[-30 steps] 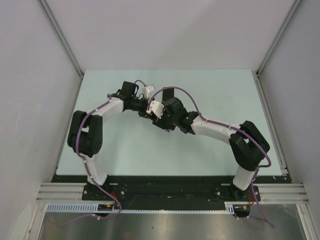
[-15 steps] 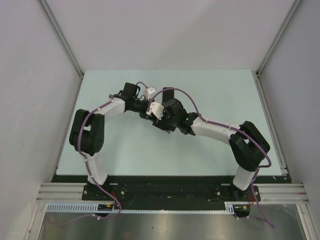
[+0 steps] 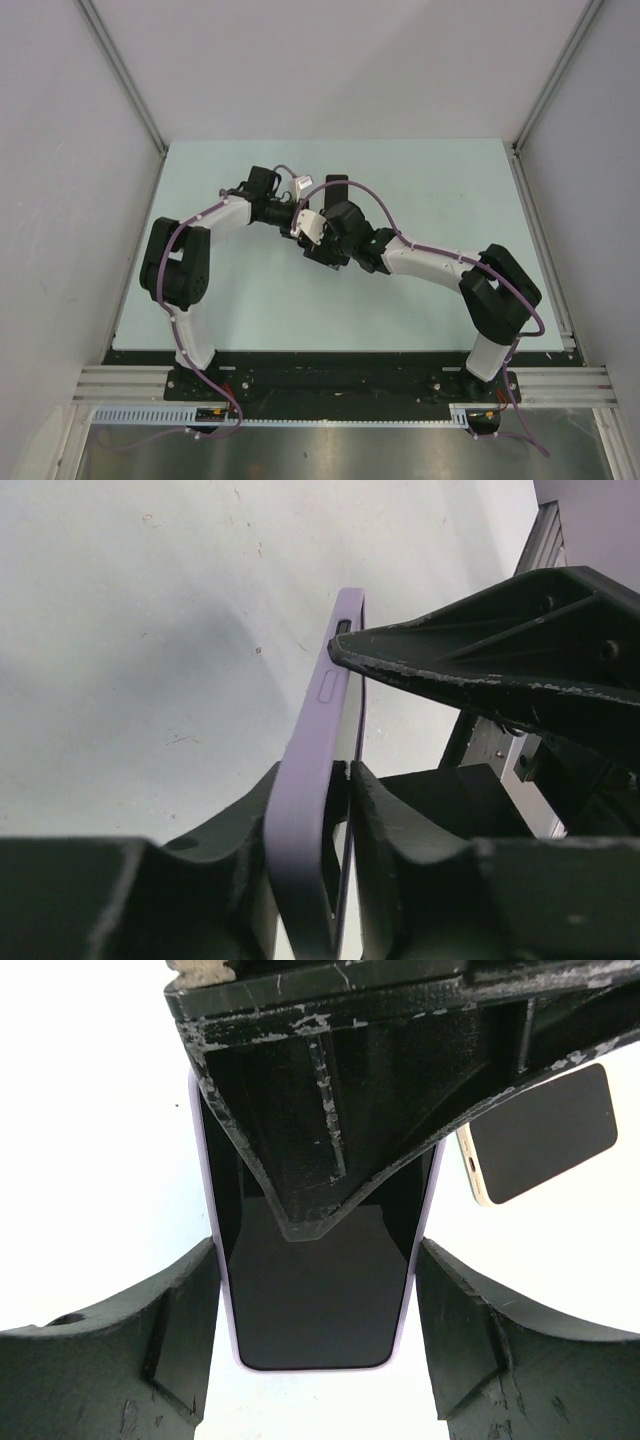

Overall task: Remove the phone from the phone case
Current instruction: Pick up the phone at the center of the board.

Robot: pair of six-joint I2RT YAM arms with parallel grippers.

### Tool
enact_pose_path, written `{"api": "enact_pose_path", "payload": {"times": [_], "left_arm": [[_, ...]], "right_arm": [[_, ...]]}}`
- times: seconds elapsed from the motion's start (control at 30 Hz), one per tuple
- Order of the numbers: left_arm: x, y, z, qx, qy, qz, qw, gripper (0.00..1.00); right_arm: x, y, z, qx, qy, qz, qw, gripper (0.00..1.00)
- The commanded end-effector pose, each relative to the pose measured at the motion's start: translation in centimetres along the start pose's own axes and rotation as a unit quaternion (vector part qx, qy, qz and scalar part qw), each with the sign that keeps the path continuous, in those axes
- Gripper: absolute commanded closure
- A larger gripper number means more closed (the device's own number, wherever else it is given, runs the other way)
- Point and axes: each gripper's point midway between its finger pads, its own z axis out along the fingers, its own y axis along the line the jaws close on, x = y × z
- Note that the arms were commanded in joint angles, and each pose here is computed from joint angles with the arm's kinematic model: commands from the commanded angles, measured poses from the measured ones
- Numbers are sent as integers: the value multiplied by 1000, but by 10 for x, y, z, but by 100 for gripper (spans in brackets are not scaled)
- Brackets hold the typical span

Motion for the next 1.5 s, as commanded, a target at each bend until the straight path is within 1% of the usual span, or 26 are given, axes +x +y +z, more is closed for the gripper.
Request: {"api": "enact_pose_path", "payload": {"times": [0.0,0.03,0.07,0.1,0.13,0.3,0.33,0.37,0.47,0.57,0.77,0.87,0.9,1.0,1.03,1.1,1.13,1.2,1.23,1.27,1.3,1.33,1.37,1.4,1.43,1.47], "left_arm": [[-9,-15,1,26,0,25,999,68],[-8,-14,1,26,1,25,999,70],[-7,-15,2,27,3,25,999,69],[-7,-14,1,26,3,25,999,68],[-7,-15,2,26,4,27,999,63],[-7,-15,2,25,6,27,999,62],[-7,-15,2,25,6,26,999,60],[-7,-15,2,25,6,27,999,59],[-7,-15,2,23,7,28,999,59],[-6,-14,3,21,7,28,999,60],[-7,-13,2,19,7,29,999,69],[-8,-13,3,19,7,30,999,79],[-9,-13,3,19,7,31,999,86],[-9,-12,3,15,6,31,999,100],[-9,-12,3,16,7,33,999,100],[-11,-10,2,12,5,36,999,100],[-12,-12,2,11,4,38,999,100],[-13,-13,0,11,2,41,999,100],[-14,-13,-1,6,0,43,999,100],[-15,-13,-2,3,-1,43,999,100],[-17,-14,-5,1,-4,59,998,100],[-19,-16,-7,-3,-6,62,998,100],[-21,-16,-9,-8,-9,67,998,100],[-25,-20,-15,-13,-16,77,997,100],[-26,-22,-17,-15,-20,81,996,100],[-27,-23,-20,-19,-22,85,996,100]], "right_arm": [[-43,-23,-19,39,-67,-14,997,100],[-42,-23,-18,39,-65,-13,997,100],[-42,-23,-18,40,-66,-14,997,100],[-41,-23,-17,39,-65,-16,997,100],[-40,-27,-18,51,-59,-16,997,100],[-39,-29,-19,54,-58,-17,997,100],[-46,-32,-20,62,-71,-17,995,100],[-45,-33,-19,63,-69,-18,995,100],[-45,-35,-20,68,-69,-18,995,100],[-45,-34,-20,67,-70,-18,995,100],[-44,-32,-19,61,-69,-18,996,100],[-45,-32,-20,61,-70,-19,996,100],[-44,-33,-19,62,-69,-19,996,100],[-43,-34,-19,65,-66,-22,995,100],[-43,-34,-20,65,-65,-25,995,99],[-42,-35,-21,67,-63,-31,995,91],[-42,-36,-22,68,-62,-36,995,78],[-46,-39,-28,72,-66,-41,994,64],[-40,-36,-30,65,-54,-42,996,52],[-41,-38,-33,65,-55,-43,995,48],[-45,-41,-41,64,-63,-42,995,45],[-41,-41,-45,57,-58,-41,996,40],[-44,-38,-48,43,-67,-41,996,39],[-51,-41,-60,45,-78,-39,995,38],[-46,-43,-65,38,-74,-36,996,38],[-49,-42,-72,29,-81,-35,996,38]]}}
